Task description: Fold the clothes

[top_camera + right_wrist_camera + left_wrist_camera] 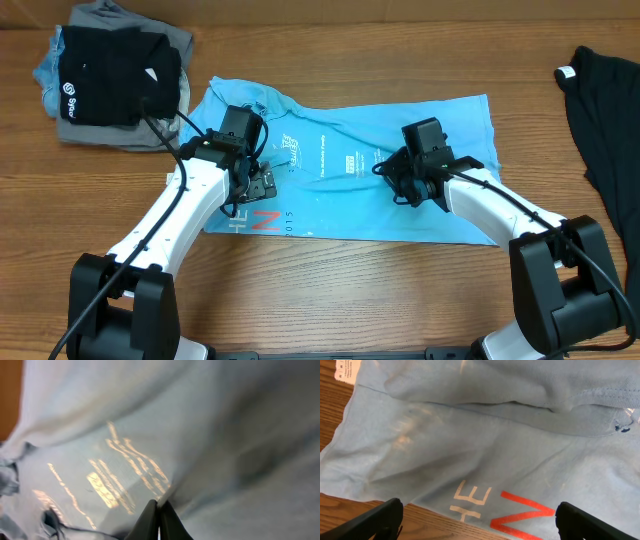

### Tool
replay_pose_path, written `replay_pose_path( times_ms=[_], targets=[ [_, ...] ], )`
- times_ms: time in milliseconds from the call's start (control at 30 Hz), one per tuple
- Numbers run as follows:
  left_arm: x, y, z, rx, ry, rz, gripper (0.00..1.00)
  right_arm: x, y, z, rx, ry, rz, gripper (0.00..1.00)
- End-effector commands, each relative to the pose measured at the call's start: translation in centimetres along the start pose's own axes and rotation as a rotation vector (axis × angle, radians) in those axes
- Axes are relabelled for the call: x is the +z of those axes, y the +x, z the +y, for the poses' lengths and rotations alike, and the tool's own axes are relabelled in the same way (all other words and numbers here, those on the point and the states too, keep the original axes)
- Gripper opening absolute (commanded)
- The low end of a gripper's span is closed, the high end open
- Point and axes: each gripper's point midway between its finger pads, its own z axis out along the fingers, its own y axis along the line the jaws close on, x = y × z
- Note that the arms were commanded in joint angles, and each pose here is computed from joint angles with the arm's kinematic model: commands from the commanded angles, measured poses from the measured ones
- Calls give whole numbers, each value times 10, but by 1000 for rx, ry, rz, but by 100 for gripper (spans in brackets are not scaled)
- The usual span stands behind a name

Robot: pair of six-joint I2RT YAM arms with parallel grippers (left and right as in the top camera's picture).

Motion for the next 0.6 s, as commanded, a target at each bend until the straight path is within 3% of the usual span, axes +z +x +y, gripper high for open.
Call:
replay_pose_path(
  times_ms=[0,33,67,133,433,567],
  targets=[
    [1,-4,2,-26,-11,-7,100,2,-10,-4,-20,21,-56,34],
    [1,-5,2,-26,-10,-7,100,2,-11,-4,-25,23,-59,54],
    [1,-5,2,-26,-11,-7,100,2,-11,-3,-46,21,-60,66],
    [1,-6,1,-27,-8,-12,100,2,-13,-3,-90,19,-63,80],
    [0,-10,-1,-18,-1,-32,100,-53,-53,-18,-127,89,-78,80],
    [1,-2,-3,6,12,5,84,-88,-64,-47,-144,156,-68,71]
  ],
)
